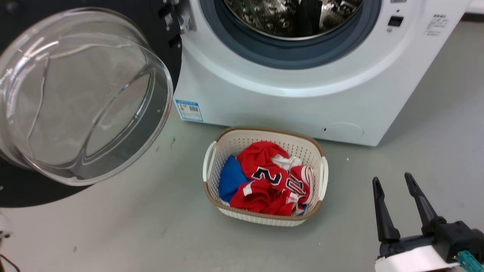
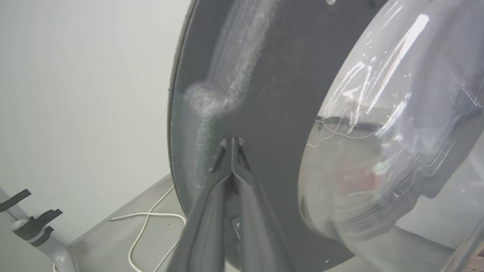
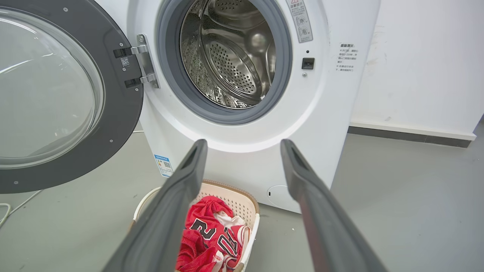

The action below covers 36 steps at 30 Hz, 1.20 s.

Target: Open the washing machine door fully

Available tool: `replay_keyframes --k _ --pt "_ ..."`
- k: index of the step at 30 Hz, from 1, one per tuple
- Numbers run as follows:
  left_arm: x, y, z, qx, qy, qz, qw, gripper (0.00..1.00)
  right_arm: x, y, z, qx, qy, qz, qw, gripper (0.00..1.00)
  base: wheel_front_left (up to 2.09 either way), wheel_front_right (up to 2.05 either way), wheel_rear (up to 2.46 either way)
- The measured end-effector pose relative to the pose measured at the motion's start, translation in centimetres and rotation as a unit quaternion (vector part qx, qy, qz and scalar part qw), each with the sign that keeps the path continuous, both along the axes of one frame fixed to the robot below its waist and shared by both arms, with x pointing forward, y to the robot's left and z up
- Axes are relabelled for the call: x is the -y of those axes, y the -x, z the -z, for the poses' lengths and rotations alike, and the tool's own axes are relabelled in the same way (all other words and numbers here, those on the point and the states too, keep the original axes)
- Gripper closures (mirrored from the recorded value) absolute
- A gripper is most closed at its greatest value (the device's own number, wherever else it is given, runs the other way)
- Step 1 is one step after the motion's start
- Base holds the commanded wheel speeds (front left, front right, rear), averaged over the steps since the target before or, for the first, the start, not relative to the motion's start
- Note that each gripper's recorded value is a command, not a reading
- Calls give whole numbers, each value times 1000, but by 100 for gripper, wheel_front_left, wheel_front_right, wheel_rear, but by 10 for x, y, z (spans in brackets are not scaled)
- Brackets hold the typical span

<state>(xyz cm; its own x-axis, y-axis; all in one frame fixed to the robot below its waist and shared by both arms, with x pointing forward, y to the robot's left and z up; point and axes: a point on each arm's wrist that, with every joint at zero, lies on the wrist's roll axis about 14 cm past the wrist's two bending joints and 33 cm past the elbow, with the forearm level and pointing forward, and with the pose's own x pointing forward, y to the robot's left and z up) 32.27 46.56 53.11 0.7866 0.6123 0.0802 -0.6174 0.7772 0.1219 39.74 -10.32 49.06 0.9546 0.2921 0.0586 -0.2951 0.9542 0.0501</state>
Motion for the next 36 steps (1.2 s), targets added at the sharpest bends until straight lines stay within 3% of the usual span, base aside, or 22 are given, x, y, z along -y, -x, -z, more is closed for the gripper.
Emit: replay_keyframes --k 9,18,28,36 --pt "33 19 -27 36 -36 51 997 100 15 24 -29 36 -7 20 999 0 0 0 0" --pt "111 8 -53 81 -68 150 983 100 29 36 -58 78 -18 40 996 0 0 0 0" --pt "201 -13 -44 97 -35 260 960 100 44 45 -66 90 -18 62 994 0 0 0 0" --pt "244 -19 -23 86 16 311 946 100 59 55 -62 83 -21 88 992 0 0 0 0"
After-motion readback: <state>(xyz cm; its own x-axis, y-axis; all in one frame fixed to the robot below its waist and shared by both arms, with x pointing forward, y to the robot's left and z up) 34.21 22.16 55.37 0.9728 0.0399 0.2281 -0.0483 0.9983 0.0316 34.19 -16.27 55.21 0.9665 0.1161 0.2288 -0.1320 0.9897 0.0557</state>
